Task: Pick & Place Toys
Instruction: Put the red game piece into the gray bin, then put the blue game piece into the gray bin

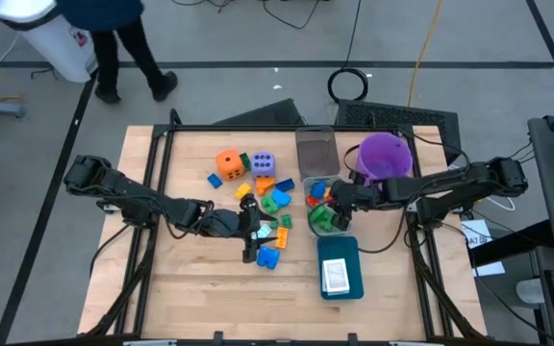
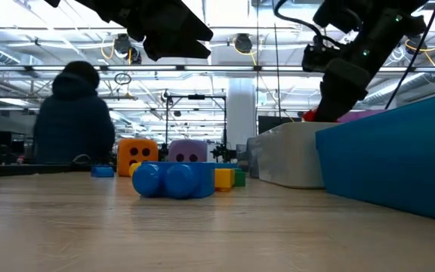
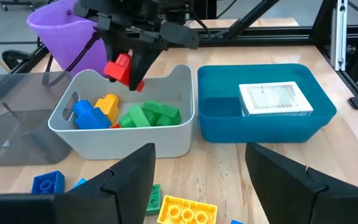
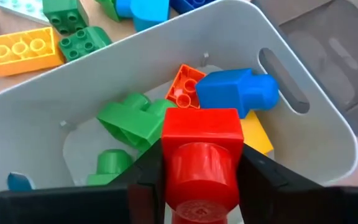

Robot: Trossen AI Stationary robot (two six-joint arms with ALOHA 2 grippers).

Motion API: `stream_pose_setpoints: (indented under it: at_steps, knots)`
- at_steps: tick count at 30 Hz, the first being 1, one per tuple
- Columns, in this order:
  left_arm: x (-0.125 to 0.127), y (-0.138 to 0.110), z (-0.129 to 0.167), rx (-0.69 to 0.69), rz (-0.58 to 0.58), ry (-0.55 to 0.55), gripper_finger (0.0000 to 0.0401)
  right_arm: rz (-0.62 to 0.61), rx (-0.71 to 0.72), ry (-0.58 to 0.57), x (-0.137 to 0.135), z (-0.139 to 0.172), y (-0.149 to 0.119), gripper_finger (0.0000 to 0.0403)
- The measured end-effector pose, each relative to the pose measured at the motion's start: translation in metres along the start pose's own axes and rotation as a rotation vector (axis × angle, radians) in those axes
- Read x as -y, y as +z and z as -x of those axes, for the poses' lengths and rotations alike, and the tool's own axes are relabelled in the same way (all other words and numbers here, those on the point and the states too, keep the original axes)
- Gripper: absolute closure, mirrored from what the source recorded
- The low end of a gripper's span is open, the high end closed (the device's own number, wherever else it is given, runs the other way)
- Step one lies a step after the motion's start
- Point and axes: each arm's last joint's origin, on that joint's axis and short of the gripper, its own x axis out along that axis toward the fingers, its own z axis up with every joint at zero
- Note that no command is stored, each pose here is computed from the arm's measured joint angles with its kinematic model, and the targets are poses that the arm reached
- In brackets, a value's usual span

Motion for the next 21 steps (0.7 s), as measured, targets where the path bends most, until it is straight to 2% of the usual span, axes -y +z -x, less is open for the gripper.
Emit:
stream_pose_setpoints:
  at_steps: [16,18,21]
  knots:
    - [0.0002,-0.0001,0.0,-0.001,0.014,-0.006,0.0148,0.016,0.13,0.042,-0.0031,-0.0046,0.0049,0.0173]
    - [0.0018,-0.0011,0.0001,-0.017,0.027,-0.057,0.0148,0.021,0.141,0.044,-0.0035,-0.0045,0.0059,0.0165]
    - [0.0085,-0.0098,-0.0029,-0.095,0.021,-0.202,0.0148,0.03,0.141,0.044,-0.0035,-0.0045,0.0059,0.0159]
